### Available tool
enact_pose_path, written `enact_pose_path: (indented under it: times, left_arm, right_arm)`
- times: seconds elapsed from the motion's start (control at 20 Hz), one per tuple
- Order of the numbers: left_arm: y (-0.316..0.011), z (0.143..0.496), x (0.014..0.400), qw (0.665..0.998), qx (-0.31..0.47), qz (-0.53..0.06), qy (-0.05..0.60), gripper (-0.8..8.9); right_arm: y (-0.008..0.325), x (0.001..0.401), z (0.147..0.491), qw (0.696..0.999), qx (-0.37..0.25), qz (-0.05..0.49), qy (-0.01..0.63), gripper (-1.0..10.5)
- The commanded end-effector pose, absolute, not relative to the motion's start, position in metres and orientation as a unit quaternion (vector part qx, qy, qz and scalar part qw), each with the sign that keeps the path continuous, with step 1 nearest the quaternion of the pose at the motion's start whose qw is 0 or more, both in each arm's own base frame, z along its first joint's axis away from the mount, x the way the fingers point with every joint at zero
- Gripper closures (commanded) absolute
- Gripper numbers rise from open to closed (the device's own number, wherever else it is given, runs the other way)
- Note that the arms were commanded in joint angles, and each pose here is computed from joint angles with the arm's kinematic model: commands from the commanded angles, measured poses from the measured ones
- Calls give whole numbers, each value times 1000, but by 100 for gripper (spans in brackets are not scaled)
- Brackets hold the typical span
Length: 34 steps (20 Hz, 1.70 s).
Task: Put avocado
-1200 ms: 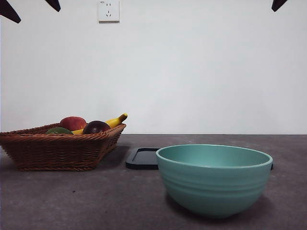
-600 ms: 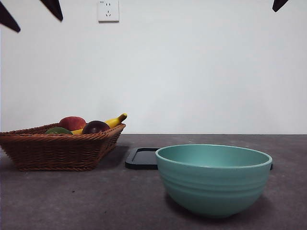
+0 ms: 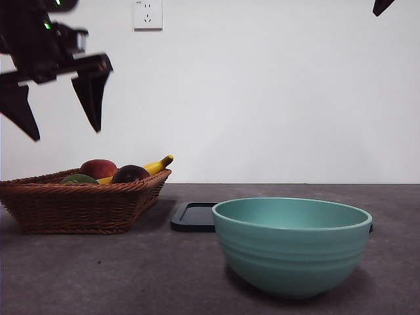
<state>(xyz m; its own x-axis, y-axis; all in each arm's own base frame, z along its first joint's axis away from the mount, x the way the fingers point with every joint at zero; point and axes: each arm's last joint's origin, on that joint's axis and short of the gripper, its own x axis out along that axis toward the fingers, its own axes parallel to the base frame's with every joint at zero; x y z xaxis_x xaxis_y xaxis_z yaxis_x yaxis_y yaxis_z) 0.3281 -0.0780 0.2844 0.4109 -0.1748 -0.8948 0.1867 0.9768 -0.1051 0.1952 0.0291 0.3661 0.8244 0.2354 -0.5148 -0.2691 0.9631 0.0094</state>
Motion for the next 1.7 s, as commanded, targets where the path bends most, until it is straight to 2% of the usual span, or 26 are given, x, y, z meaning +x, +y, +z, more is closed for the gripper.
enact_pose_path:
  times: [0.05, 0.35, 0.5, 0.55, 0.65, 0.9, 1.15, 1.35, 1.55, 1.7]
  left_arm:
    - [-85, 271, 345, 813, -6, -115, 571, 254]
    - [-93, 224, 365, 766, -22, -120, 631, 256]
    - [-100, 209, 370, 754, -29, -135, 642, 259]
    - [-102, 206, 371, 752, -27, -136, 645, 293]
    - [-103, 203, 371, 750, -26, -137, 647, 452]
    - [-103, 204, 372, 751, -25, -138, 645, 664]
    - [-106, 242, 372, 741, -34, -153, 653, 663]
    - [-125, 284, 343, 741, -16, -200, 640, 663]
    - [-162, 318, 301, 746, 21, -259, 613, 663]
    - [-200, 323, 275, 736, 53, -307, 601, 663]
  right_arm:
    - [29, 196, 372, 958, -29, 131, 254, 300]
    - [29, 196, 372, 958, -29, 131, 254, 300]
    - [29, 196, 372, 958, -29, 131, 255, 300]
    - [29, 196, 372, 958, -29, 132, 255, 300]
    - [29, 196, 372, 958, -29, 131, 255, 300]
    - [29, 196, 372, 958, -29, 132, 255, 300]
    - [29, 196, 372, 958, -29, 132, 255, 300]
    - [29, 196, 372, 958, -29, 132, 255, 300]
    - [29, 196, 372, 958, -29, 132, 255, 300]
    - [29, 196, 372, 958, -29, 132, 255, 300]
